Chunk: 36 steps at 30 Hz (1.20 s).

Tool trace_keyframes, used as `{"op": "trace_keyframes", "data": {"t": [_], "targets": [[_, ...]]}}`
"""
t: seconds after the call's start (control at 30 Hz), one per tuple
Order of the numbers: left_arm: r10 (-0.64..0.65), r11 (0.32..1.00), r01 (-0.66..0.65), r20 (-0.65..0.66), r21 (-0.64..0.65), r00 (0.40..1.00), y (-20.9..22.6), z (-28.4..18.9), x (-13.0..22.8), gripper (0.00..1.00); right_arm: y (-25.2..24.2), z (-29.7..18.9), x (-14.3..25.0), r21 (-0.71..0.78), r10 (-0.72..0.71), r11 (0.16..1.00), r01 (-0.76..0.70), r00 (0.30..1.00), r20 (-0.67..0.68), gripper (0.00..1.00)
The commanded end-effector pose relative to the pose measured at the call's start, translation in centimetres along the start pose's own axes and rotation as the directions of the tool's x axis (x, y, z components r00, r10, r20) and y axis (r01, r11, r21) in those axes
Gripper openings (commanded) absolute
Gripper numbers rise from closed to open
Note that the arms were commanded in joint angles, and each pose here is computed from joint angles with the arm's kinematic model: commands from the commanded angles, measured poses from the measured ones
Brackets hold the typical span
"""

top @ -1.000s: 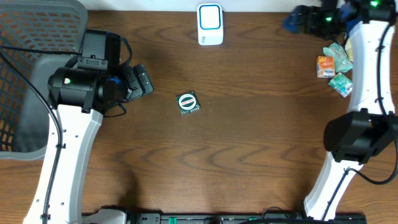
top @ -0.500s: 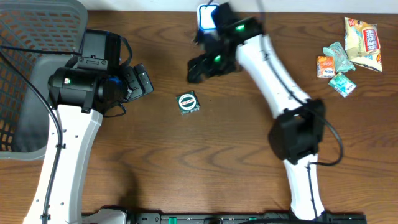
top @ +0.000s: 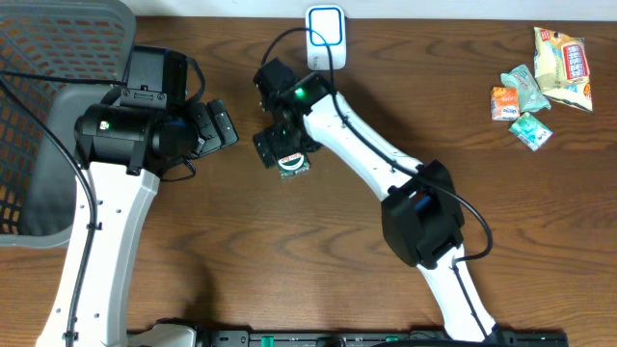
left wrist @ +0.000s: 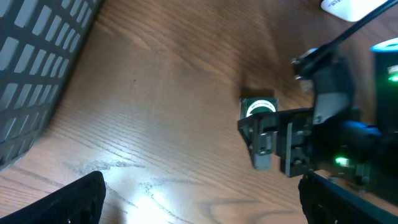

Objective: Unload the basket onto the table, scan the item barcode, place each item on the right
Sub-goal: 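Move the right gripper left and grasp the green Zam-Buk tin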

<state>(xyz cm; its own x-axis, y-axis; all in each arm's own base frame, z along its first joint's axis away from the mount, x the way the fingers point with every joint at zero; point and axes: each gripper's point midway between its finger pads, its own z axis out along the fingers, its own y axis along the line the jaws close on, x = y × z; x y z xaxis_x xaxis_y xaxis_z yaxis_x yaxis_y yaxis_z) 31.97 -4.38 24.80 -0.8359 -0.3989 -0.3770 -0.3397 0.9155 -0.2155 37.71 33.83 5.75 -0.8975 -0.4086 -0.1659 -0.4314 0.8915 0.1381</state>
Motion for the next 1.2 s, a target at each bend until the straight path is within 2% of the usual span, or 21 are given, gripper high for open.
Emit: {"op": "trace_keyframes", "data": {"t": [0.0,0.33,0.6,0.77,0.9,1.07,1.17], "targets": [[0.004,1.000,-0.004,0.014,-0.004,1.000,0.1,-0.4,-0.3,0.98,-0.3,1.2,0.6,0.037,0.012,0.999,-0.012,1.000,-0.008,0.99],[0.004,1.000,-0.004,0.014,-0.004,1.000,0.1,-0.4,-0.3,0.98,-1.0,2.3,-0.3,0.025,0.024,0.999,-0.025,0.999,0.030,0.98],[0.004,1.000,-0.004,0.014,-0.004,1.000,0.1,-0.4,-0.3,0.98,-1.9,4.6,0.0,0.050,0.023,0.998,-0.026,0.998,0.052,0.86],[0.004,1.000,-0.004,0.014,-0.004,1.000,0.1,-0.4,-0.3,0.98,-1.5,5.1,0.3,0.049,0.014,0.999,-0.017,0.998,0.054,0.87],[0.004,1.000,-0.004,0.014,-0.004,1.000,0.1,-0.4,-0.3,0.98,-1.7,5.7,0.7,0.058,0.011,0.998,-0.014,0.999,0.049,0.81],[0.004,1.000,-0.004,0.014,-0.004,1.000,0.1,-0.4,-0.3,0.97,-2.7,5.9,0.6,0.115,0.010,0.993,-0.018,0.998,0.065,0.80],[0.004,1.000,-0.004,0.014,-0.004,1.000,0.1,-0.4,-0.3,0.98,-2.7,6.0,0.6,0.115,0.009,0.993,-0.016,0.998,0.064,0.75]]}}
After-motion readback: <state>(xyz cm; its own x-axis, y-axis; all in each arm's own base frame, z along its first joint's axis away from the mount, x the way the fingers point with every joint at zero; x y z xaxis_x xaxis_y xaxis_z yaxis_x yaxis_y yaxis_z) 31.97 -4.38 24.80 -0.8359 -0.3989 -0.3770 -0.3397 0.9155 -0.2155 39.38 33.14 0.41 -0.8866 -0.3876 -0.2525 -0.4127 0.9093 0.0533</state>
